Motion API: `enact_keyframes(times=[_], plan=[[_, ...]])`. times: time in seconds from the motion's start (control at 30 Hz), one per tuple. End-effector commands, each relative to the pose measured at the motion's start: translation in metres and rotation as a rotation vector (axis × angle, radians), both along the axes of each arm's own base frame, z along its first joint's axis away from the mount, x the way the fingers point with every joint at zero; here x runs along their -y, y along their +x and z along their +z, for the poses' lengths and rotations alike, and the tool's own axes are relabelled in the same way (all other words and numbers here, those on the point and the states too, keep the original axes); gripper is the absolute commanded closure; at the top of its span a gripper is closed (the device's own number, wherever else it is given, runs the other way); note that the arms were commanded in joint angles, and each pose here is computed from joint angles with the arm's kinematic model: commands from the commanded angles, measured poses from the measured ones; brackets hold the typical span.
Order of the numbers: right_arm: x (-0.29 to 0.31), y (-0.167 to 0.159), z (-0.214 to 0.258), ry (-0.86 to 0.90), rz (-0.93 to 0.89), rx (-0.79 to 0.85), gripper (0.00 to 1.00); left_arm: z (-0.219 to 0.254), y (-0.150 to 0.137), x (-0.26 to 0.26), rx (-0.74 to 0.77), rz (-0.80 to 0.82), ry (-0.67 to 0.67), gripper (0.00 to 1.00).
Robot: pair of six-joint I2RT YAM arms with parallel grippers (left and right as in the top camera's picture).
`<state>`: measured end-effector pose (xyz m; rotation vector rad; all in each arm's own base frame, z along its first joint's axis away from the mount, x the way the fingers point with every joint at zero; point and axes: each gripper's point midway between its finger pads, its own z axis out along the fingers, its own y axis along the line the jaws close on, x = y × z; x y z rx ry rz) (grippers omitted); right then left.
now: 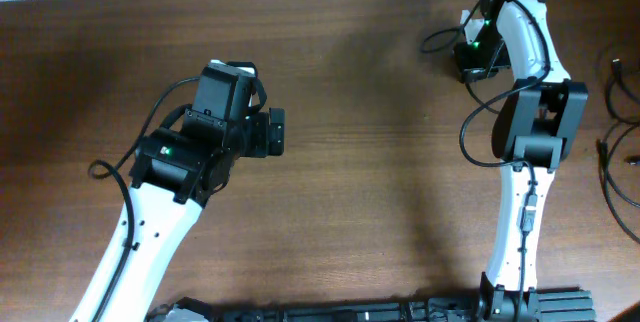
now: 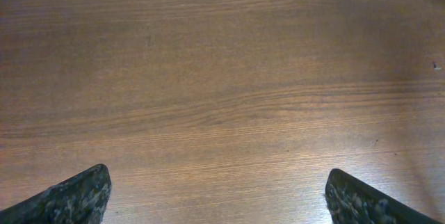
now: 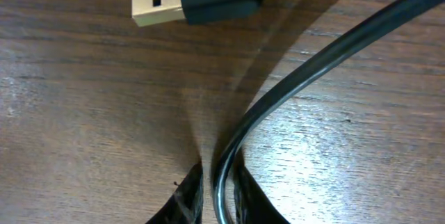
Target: Untangle cables
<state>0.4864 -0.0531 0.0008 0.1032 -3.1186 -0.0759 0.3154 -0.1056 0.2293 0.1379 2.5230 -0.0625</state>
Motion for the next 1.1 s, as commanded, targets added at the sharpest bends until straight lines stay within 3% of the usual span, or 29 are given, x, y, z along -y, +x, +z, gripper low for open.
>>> enact_keyframes(times=[0.0,0.27,0.47,0.77,0.83,0.97,1.03,1.07], plan=[[0.001,-0.009,-0.019,-0.009,0.002,-0.037,0.85,0.002,0.001,0.000,0.007,0.002,0.007,0.01],[0.042,-0.020,-0.025,-0.170,-0.018,-0.078,0.89,0.002,0.001,0.000,0.007,0.002,0.007,0.01],[0.110,-0.041,-0.024,-0.177,-0.264,-0.095,0.91,0.002,0.001,0.000,0.007,0.002,0.007,0.01],[0.205,-0.107,-0.023,-0.127,-0.642,-0.171,0.92,0.002,0.001,0.000,0.007,0.002,0.007,0.01],[0.197,-0.104,-0.024,-0.033,-0.619,-0.156,0.92,0.002,0.001,0.000,0.007,0.002,0.007,0.01],[0.190,-0.087,0.003,-0.011,-0.598,-0.077,0.91,0.002,0.001,0.000,0.007,0.002,0.007,0.01],[0.180,-0.069,0.036,0.036,-0.550,0.013,0.80,0.002,0.001,0.000,0.007,0.002,0.006,0.01],[0.170,-0.058,0.059,0.085,-0.512,0.081,0.52,0.002,0.001,0.000,0.007,0.002,0.007,0.01]])
